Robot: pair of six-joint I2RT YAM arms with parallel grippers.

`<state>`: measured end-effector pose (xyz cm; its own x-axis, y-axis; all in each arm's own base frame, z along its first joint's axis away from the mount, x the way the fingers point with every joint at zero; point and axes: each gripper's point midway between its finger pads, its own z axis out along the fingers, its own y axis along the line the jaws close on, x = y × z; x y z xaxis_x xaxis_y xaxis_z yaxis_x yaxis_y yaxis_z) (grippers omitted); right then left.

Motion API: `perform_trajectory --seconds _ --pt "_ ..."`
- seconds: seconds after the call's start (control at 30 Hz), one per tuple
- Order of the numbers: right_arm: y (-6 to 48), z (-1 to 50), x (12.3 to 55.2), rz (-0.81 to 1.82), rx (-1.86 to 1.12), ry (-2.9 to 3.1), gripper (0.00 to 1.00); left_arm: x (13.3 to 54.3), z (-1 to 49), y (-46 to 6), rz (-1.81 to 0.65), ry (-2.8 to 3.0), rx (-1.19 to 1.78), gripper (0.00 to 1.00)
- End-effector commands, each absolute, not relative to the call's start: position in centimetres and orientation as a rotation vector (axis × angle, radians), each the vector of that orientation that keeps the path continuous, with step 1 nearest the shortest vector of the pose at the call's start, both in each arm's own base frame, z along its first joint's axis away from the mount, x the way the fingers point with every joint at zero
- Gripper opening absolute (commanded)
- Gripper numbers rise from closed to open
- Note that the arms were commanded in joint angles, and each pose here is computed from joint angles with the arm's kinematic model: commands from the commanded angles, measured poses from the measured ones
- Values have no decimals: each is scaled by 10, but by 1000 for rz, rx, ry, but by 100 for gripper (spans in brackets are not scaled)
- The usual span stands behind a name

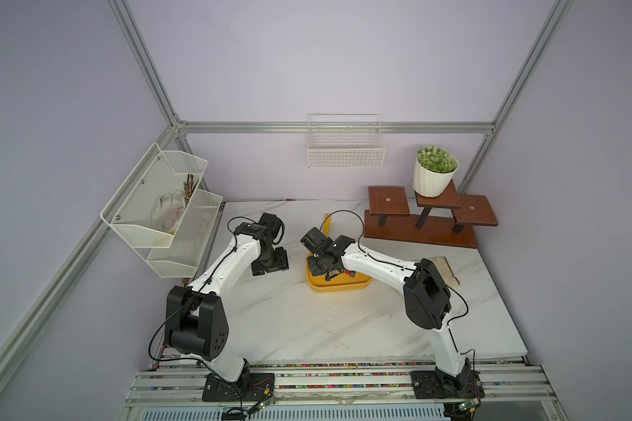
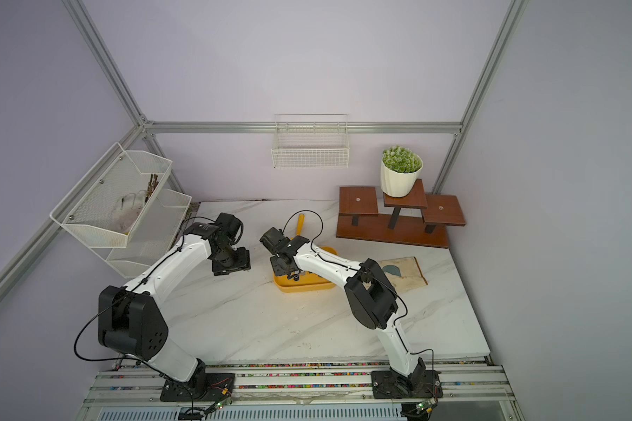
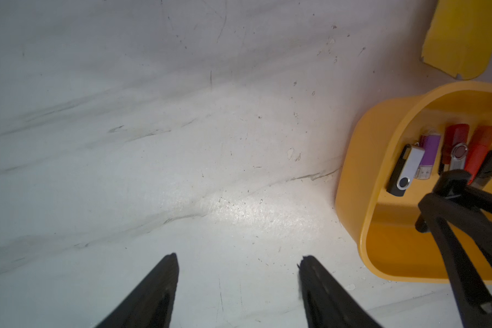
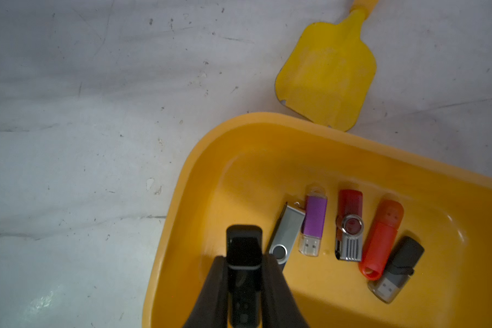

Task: Put the usb flash drive into the storage box
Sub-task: Place the USB flash in the storage box, then reset both arms

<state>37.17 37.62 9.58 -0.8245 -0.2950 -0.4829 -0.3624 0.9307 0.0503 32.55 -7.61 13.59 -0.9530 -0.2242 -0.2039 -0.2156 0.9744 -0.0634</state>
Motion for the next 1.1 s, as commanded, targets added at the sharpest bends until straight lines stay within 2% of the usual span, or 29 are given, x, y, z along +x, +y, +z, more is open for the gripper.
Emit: perform_trajectory --seconds 0.0,0.47,0.57,0.7,0.83,1.07 --pt "385 81 380 209 -463 2602 0 327 149 -74 -92 2863 -309 72" --pt "385 45 389 166 -450 2634 0 323 151 -69 -96 2857 -321 72" --pt "384 44 389 163 -451 2635 18 322 150 -68 -96 2857 -327 72" --pt "383 43 390 152 -457 2630 33 322 151 -68 -95 2854 -330 72" --pt "384 48 393 156 -458 2619 40 322 152 -67 -94 2850 -333 72" --pt "382 86 401 166 -443 2534 41 324 154 -65 -86 2843 -333 72"
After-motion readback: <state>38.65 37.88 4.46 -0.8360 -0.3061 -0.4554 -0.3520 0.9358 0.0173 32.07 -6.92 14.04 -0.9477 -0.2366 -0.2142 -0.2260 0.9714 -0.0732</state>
